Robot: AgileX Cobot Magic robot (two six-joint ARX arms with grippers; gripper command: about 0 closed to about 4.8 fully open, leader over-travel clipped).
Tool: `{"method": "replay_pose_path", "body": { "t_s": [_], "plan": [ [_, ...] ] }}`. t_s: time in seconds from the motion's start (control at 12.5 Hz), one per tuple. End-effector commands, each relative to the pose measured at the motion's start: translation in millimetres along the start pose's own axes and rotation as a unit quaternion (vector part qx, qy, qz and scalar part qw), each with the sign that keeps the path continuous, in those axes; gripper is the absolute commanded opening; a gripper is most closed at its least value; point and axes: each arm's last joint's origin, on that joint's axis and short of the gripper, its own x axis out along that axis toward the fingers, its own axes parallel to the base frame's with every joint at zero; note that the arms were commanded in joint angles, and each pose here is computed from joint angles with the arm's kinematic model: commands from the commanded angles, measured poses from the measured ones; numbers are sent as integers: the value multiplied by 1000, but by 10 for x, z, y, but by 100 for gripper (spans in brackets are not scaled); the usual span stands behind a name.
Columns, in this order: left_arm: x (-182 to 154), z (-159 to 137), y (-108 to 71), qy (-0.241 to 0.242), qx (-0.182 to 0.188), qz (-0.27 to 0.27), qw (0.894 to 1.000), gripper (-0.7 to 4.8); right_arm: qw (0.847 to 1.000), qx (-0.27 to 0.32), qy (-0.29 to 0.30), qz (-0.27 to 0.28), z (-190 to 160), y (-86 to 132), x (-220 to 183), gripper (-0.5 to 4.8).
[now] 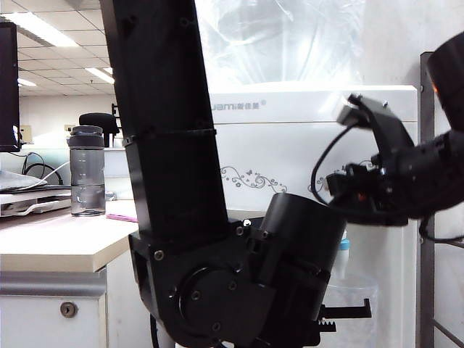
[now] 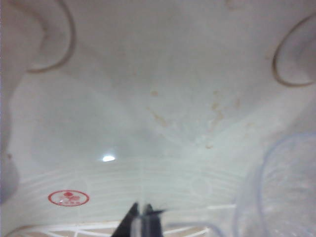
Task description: Pick up the plastic mug from the left desk, go to the cold water outlet of the water dispenser, press the vertical switch to get some water, then put the mug back on the desk.
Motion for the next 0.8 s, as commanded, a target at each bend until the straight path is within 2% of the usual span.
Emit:
{"method": "replay_pose_path", "body": {
  "t_s": [0.08, 0.8],
  "plan": [
    [-5, 33, -27, -9, -11, -4, 1000, 3, 1000, -1, -1, 2, 1, -2, 34, -1],
    [-5, 28, -25, -7, -9, -3, 1000, 3, 1000, 3, 13, 2, -34, -5, 38, -1]
  ]
}}
